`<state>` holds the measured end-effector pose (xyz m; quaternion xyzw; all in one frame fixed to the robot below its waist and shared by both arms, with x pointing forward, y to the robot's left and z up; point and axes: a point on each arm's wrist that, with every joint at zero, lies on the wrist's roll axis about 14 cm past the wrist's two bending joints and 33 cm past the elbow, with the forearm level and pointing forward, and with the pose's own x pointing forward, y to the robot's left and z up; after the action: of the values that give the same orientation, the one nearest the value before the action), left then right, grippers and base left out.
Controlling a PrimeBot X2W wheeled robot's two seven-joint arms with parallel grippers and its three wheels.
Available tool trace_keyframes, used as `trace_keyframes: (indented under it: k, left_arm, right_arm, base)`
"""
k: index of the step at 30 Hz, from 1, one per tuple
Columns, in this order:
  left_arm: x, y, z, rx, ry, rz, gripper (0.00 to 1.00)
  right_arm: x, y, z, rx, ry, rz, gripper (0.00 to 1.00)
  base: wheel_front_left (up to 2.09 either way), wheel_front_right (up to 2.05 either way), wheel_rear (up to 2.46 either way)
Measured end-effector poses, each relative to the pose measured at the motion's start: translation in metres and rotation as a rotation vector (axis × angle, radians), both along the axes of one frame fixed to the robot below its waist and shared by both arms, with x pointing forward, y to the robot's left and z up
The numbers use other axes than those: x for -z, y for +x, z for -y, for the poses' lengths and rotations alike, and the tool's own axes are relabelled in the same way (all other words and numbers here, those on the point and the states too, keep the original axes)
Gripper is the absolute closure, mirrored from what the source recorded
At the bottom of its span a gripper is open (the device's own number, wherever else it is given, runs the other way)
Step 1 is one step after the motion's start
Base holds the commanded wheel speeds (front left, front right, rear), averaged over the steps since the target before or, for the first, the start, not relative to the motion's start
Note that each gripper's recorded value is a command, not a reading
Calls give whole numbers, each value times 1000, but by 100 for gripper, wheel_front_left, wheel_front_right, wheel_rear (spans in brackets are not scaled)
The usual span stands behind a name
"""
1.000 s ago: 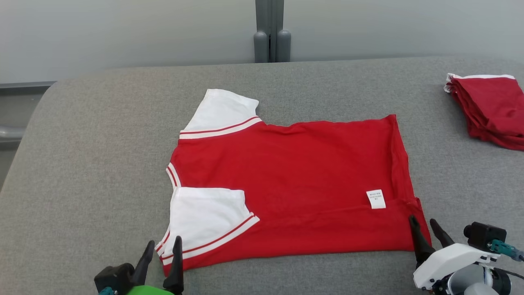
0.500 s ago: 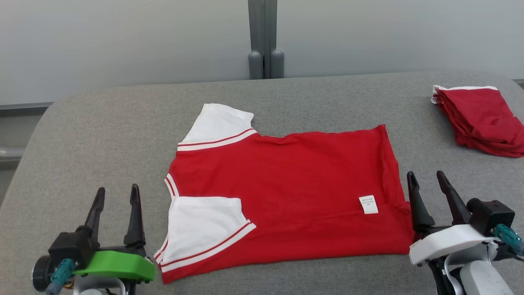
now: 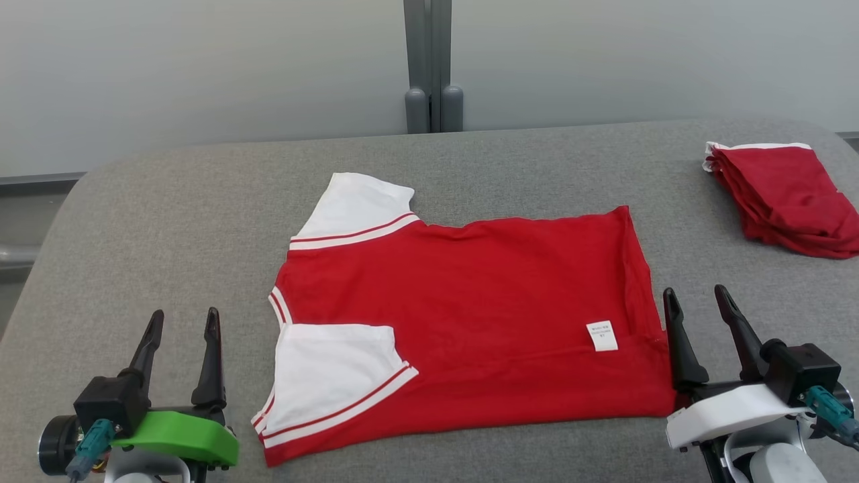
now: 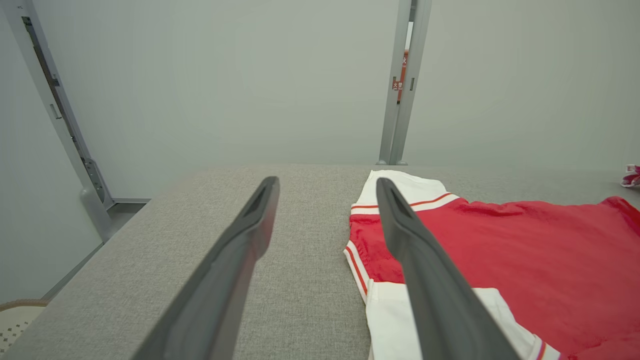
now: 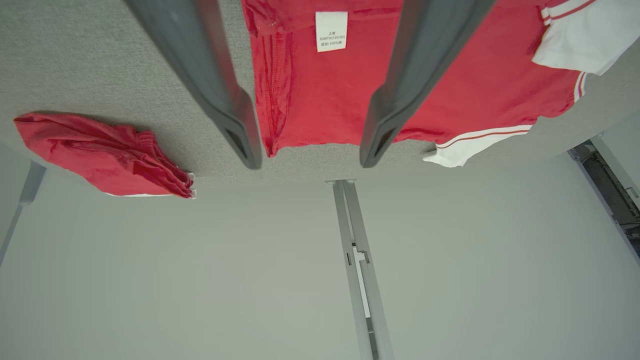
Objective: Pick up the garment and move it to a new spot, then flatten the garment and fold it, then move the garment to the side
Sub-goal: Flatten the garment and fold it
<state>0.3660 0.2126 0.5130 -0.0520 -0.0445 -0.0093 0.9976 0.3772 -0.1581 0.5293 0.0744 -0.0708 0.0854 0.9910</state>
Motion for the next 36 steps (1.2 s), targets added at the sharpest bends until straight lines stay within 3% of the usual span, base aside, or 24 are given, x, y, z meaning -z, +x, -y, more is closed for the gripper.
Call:
trace_keyframes:
  k: [36]
  left_arm:
    - [19, -9, -7, -41, -37, -53, 0]
  right_arm:
    - [22, -5, -8, -15, -21, -64, 0]
  base:
    - [0, 0, 0]
